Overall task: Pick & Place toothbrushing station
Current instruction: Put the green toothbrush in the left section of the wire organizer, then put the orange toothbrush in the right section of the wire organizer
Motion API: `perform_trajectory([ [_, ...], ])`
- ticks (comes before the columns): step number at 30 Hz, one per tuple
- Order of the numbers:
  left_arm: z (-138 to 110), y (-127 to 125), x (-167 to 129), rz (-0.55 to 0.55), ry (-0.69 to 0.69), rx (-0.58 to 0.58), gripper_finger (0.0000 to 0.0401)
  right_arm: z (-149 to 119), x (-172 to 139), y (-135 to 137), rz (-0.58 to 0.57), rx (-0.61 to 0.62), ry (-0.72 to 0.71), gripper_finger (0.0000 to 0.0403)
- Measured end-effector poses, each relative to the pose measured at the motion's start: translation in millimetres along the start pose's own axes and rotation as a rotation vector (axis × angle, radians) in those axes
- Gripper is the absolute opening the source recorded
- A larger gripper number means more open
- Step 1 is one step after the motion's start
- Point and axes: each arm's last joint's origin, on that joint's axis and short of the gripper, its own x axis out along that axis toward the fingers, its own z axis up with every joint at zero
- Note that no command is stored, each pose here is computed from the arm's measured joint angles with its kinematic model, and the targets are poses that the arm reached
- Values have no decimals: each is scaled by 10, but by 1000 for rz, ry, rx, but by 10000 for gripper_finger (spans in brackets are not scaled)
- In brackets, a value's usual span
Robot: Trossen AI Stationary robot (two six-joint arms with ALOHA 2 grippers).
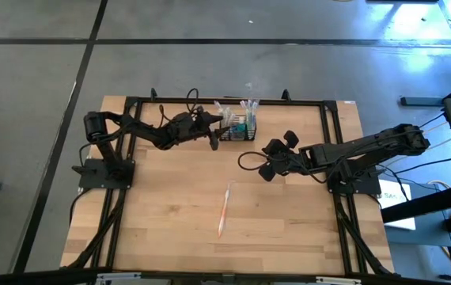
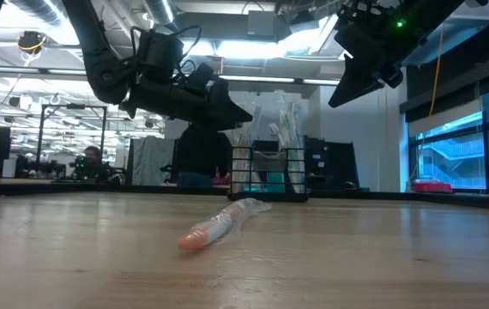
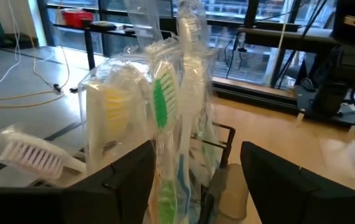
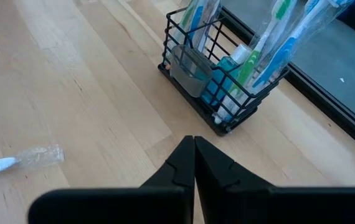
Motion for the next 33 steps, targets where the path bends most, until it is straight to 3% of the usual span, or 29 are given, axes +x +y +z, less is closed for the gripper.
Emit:
perform_trajectory([
  [26, 9, 15, -8, 44, 11, -78, 229, -1, 0, 1, 0, -1, 1, 9],
  [33, 225, 2, -150, 54, 49, -79, 230, -1, 0, 1, 1, 1, 1, 9],
])
